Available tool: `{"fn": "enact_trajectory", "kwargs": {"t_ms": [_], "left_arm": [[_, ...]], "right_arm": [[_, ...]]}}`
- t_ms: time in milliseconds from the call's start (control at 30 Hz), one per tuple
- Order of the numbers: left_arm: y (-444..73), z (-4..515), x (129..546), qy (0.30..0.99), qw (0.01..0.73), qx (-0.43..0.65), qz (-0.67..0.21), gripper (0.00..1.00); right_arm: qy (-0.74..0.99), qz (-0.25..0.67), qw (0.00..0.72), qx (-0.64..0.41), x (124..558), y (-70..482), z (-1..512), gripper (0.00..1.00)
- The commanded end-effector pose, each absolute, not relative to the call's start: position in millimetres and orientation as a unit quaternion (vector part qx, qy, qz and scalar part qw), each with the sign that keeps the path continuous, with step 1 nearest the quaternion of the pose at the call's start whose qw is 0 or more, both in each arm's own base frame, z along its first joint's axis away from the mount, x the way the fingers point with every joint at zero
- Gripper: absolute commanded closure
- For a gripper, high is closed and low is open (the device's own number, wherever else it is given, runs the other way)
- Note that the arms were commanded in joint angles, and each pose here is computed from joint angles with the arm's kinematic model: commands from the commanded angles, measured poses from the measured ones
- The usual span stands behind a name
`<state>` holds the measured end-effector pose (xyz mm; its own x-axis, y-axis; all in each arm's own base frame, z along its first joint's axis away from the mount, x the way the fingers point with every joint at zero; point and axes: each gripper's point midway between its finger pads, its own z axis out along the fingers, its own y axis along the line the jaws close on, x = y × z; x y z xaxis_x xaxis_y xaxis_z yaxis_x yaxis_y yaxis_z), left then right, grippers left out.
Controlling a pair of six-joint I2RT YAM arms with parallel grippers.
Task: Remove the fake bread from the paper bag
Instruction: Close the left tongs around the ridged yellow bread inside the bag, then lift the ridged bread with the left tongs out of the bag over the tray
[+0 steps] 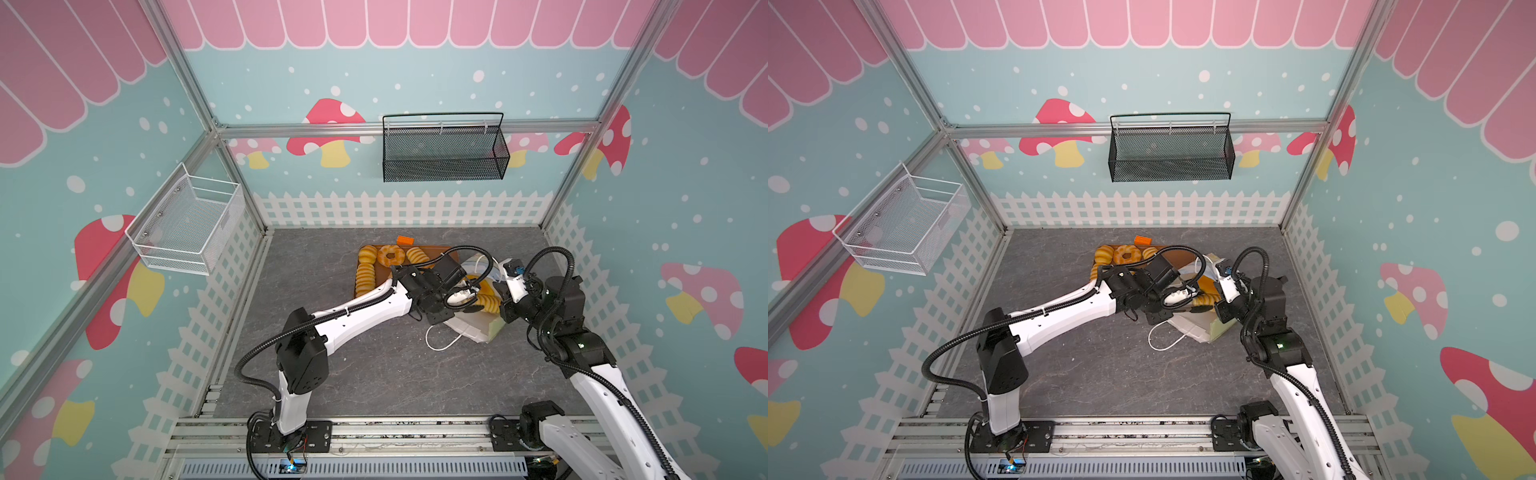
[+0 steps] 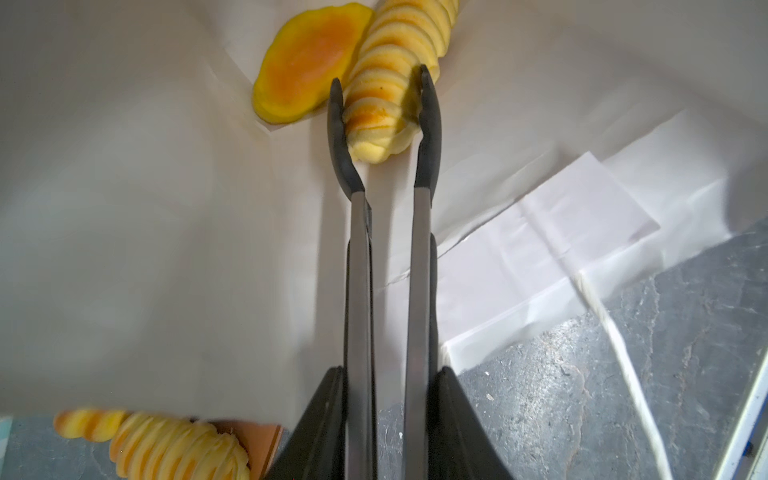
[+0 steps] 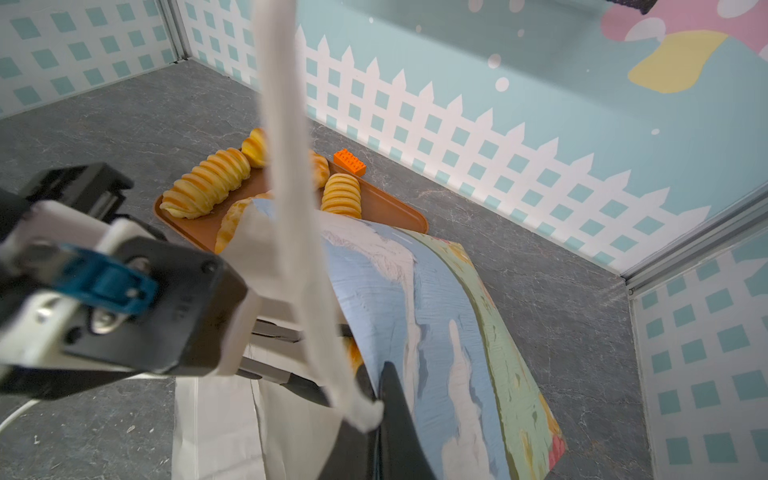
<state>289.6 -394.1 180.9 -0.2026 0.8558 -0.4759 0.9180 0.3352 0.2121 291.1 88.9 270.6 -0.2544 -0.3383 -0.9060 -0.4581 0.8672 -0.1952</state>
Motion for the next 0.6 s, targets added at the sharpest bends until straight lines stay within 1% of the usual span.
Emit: {"fn": "enact_trajectory", "kwargs": {"t_ms": [0, 67, 567], "left_arm": [[-389.3, 217.1, 282.4, 0.765, 0.302, 0.565, -0.068, 0.99], [-386.2, 222.7, 279.7, 0.764, 0.309, 0.562, -0.069, 1.0], [-366.7, 254.7, 266.6, 0.758, 0.345, 0.55, -0.063, 1.0]], "right_arm": [[0.781, 0.052, 0.569, -0.252, 289.3, 89.7, 278.6, 1.0], [0.782, 0.052, 0.568, -0.25, 288.2, 88.8, 277.7, 1.0], [0.784, 0.042, 0.57, -0.242, 292.0, 85.2, 281.5, 1.0]]}}
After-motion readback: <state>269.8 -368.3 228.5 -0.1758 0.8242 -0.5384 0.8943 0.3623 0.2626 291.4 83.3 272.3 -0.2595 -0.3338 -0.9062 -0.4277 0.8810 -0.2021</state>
